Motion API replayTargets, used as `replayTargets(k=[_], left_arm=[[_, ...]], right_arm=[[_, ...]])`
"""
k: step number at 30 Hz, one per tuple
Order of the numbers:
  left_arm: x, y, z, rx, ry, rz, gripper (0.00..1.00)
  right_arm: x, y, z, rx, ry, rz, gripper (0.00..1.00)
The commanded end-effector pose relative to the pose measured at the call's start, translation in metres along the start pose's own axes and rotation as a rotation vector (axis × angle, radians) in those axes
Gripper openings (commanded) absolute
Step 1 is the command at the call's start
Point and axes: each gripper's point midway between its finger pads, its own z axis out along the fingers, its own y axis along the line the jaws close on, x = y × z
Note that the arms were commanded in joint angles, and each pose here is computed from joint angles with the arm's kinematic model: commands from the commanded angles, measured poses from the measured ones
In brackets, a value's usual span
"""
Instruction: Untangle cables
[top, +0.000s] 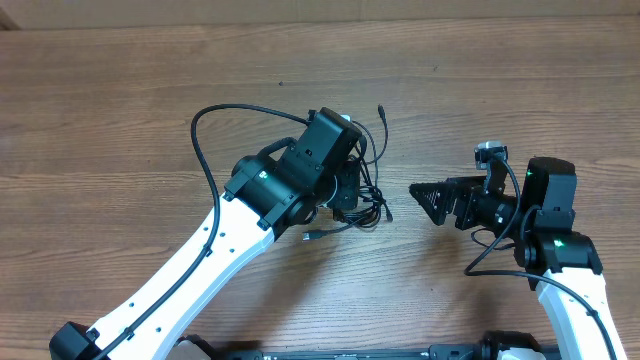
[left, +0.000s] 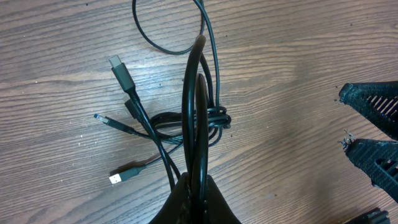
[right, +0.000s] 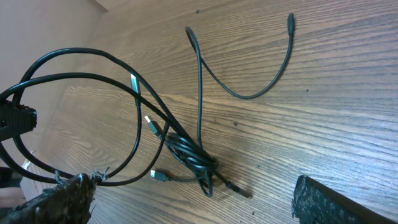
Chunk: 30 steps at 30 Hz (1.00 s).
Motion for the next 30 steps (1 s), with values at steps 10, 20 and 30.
replayTargets(k=[10, 20, 30], left_arm=[[-0.0047, -0.0038, -0.0034, 0.018, -0.011, 0.015, 0.04], [-0.0041, -0.0045, -0.0034, 0.022, -0.007, 0.014, 0.04], [-0.0039, -0.0048, -0.0034, 0.024, -0.006, 0.014, 0.04]], right_arm=[[-0.0085, 0.004, -0.0025, -0.008, -0.018, -0.013, 1.0], [-0.0085, 0.004, -0.0025, -0.008, -0.018, -0.013, 1.0], [-0.0085, 0.004, -0.0025, -0.008, -0.018, -0.013, 1.0]])
